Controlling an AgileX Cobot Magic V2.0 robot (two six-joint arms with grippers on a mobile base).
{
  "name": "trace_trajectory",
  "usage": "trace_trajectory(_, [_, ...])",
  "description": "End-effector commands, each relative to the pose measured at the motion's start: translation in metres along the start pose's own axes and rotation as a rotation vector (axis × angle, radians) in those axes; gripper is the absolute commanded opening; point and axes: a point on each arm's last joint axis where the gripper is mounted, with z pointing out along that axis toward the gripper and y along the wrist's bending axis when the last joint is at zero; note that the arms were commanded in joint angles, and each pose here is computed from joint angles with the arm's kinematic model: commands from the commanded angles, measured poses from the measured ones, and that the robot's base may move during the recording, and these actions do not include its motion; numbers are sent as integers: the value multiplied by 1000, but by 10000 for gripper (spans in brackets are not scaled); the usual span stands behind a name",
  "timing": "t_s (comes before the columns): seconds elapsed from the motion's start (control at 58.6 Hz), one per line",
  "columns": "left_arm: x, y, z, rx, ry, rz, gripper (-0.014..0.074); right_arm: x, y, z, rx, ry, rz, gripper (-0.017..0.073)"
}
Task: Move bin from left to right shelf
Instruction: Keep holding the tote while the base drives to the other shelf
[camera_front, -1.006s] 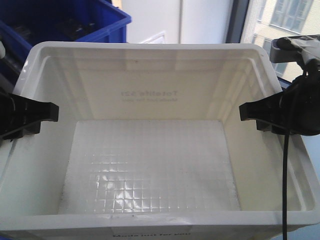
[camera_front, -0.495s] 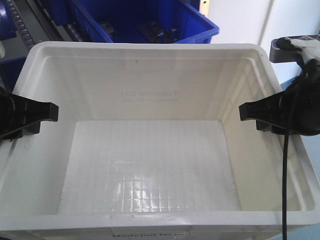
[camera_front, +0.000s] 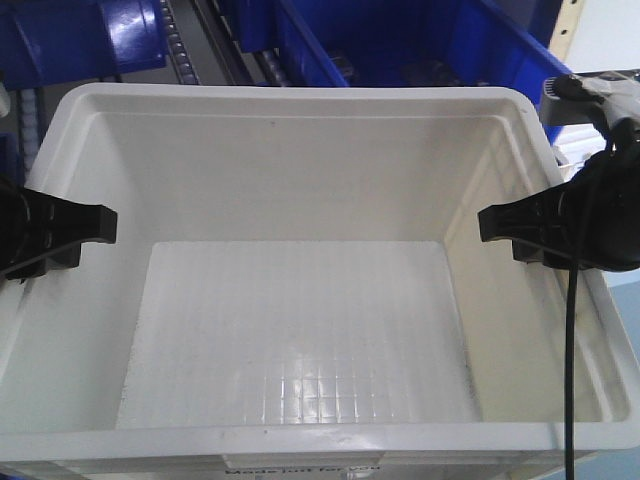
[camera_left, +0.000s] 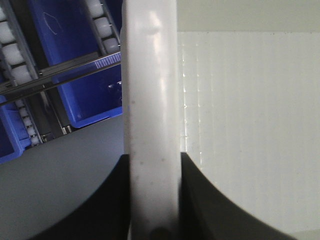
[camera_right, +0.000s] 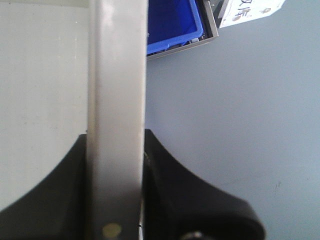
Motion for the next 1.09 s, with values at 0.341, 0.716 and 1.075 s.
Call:
trace_trajectory(0.341, [-10,3,-19,17,-134,28,-6,-14,-4,-20,15,-161,-18,-3])
trace_trajectory(0.716, [-10,3,-19,17,-134,28,-6,-14,-4,-20,15,-162,-18,-3])
trace_trajectory(1.075, [-10,3,-19,17,-134,28,-6,-14,-4,-20,15,-161,-18,-3])
